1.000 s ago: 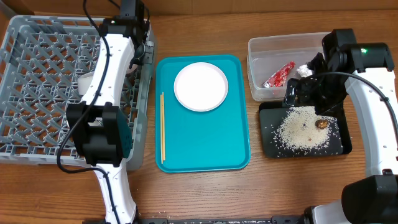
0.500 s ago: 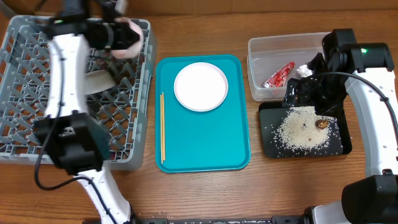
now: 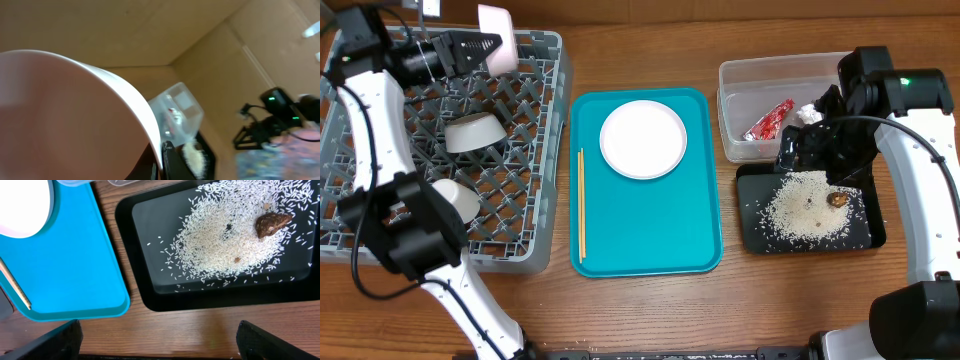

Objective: Sort waste into correct bins and load items into the dishwasher
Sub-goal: 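Lower the pink bowl into the back of the rack and release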

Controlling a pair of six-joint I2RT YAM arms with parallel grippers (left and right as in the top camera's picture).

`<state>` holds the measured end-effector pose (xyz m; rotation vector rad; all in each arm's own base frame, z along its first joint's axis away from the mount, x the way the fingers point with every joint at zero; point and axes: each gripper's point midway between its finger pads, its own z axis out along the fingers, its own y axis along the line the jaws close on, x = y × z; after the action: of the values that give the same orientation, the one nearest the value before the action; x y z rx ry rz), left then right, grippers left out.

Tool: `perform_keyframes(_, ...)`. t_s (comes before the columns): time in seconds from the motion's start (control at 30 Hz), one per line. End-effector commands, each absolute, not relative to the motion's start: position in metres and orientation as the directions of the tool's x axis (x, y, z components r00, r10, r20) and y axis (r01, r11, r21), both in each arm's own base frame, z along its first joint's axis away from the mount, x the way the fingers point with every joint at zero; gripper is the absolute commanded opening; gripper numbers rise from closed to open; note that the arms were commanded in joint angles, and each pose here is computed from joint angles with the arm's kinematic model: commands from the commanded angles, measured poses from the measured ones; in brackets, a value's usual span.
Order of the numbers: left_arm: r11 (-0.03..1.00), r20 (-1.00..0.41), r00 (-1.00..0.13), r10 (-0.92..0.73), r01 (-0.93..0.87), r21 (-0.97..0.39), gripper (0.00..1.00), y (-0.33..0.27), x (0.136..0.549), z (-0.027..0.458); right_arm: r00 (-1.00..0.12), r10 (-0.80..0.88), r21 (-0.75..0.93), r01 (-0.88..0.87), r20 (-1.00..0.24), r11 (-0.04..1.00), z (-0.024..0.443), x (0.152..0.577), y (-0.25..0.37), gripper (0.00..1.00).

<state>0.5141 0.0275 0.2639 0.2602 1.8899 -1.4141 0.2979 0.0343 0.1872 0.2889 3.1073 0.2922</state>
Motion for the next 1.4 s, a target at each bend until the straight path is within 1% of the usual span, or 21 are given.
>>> perform_keyframes(0.0, 0.223, -0.58, -0.751, -0.316, 0.535, -0.814, 0.04, 0.031, 0.516, 0.244, -0.984, 0.179, 0.185, 0.171, -0.026, 0.968, 0.197, 0.295, 0.034, 1.0)
perform_keyframes(0.13, 0.205, -0.517, -0.784, -0.342, 0.475, -0.856, 0.04, 0.04, 0.523, 0.212, -0.984, 0.179, 0.184, 0.172, -0.023, 0.968, 0.197, 0.294, 0.034, 1.0)
perform_keyframes(0.33, 0.195, -0.444, -0.806, -0.393, 0.399, -0.896, 0.04, 0.064, 0.525, 0.185, -0.984, 0.179, 0.184, 0.172, -0.021, 0.968, 0.197, 0.294, 0.034, 1.0)
perform_keyframes(0.37, 0.198, -0.441, -0.803, -0.402, 0.394, -0.898, 0.06, 0.07, 0.524, 0.184, -0.984, 0.179, 0.184, 0.172, -0.021, 0.968, 0.197, 0.294, 0.034, 1.0)
perform_keyframes(0.4, 0.207, -0.437, -0.8, -0.412, 0.385, -0.899, 0.1, 0.077, 0.523, 0.182, -0.984, 0.179, 0.184, 0.172, -0.021, 0.968, 0.197, 0.294, 0.034, 1.0)
perform_keyframes(0.43, 0.215, -0.428, -0.798, -0.424, 0.371, -0.903, 0.21, 0.084, 0.522, 0.18, -0.984, 0.179, 0.184, 0.172, -0.022, 0.968, 0.197, 0.294, 0.034, 1.0)
perform_keyframes(0.5, 0.259, -0.397, -0.801, -0.449, 0.308, -0.915, 0.36, 0.1, 0.519, 0.172, -0.984, 0.179, 0.184, 0.172, -0.022, 0.968, 0.197, 0.294, 0.034, 1.0)
perform_keyframes(0.57, 0.304, -0.356, -0.806, -0.474, 0.23, -0.925, 0.55, 0.115, 0.514, 0.162, -0.984, 0.179, 0.184, 0.172, -0.022, 0.968, 0.197, 0.294, 0.034, 1.0)
perform_keyframes(0.63, 0.346, -0.331, -0.805, -0.492, 0.168, -0.923, 0.66, 0.129, 0.506, 0.155, -0.984, 0.179, 0.184, 0.172, -0.022, 0.968, 0.197, 0.294, 0.034, 1.0)
perform_keyframes(0.67, 0.365, -0.332, -0.803, -0.495, 0.155, -0.918, 0.7, 0.134, 0.502, 0.155, -0.984, 0.179, 0.184, 0.172, -0.023, 0.968, 0.197, 0.294, 0.034, 1.0)
perform_keyframes(0.77, 0.43, -0.364, -0.795, -0.485, 0.146, -0.891, 0.77, 0.143, 0.491, 0.165, -0.984, 0.179, 0.184, 0.172, -0.023, 0.968, 0.197, 0.294, 0.034, 1.0)
perform_keyframes(0.9, 0.572, -0.427, -0.791, -0.438, 0.121, -0.811, 0.82, 0.148, 0.479, 0.186, -0.984, 0.179, 0.184, 0.172, -0.022, 0.968, 0.197, 0.294, 0.034, 1.0)
perform_keyframes(0.93, 0.628, -0.444, -0.792, -0.418, 0.102, -0.772, 0.83, 0.15, 0.474, 0.194, -0.984, 0.179, 0.184, 0.172, -0.022, 0.968, 0.197, 0.294, 0.034, 1.0)
perform_keyframes(1.0, 0.706, -0.468, -0.796, -0.384, 0.073, -0.704, 0.84, 0.151, 0.466, 0.207, -0.984, 0.179, 0.184, 0.172, -0.022, 0.968, 0.197, 0.294, 0.034, 1.0)
perform_keyframes(1.07, 0.777, -0.489, -0.8, -0.349, 0.045, -0.628, 0.85, 0.148, 0.456, 0.224, -0.984, 0.179, 0.183, 0.172, -0.022, 0.968, 0.197, 0.294, 0.033, 1.0)
perform_keyframes(1.13, 0.835, -0.488, -0.8, -0.348, -0.028, -0.55, 0.87, 0.145, 0.445, 0.244, -0.984, 0.179, 0.184, 0.172, -0.022, 0.968, 0.197, 0.294, 0.034, 1.0)
perform_keyframes(1.17, 0.848, -0.487, -0.801, -0.348, -0.048, -0.528, 0.88, 0.143, 0.441, 0.249, -0.984, 0.179, 0.184, 0.172, -0.022, 0.968, 0.197, 0.294, 0.034, 1.0)
perform_keyframes(1.23, 0.883, -0.472, -0.809, -0.351, -0.119, -0.453, 1.0, 0.138, 0.43, 0.259, -0.984, 0.179, 0.184, 0.172, -0.022, 0.968, 0.197, 0.294, 0.034, 1.0)
perform_keyframes(1.37, 0.93, -0.411, -0.843, -0.346, -0.25, -0.271, 1.0, 0.121, 0.407, 0.263, -0.984, 0.179, 0.184, 0.172, -0.022, 0.968, 0.197, 0.294, 0.034, 1.0)
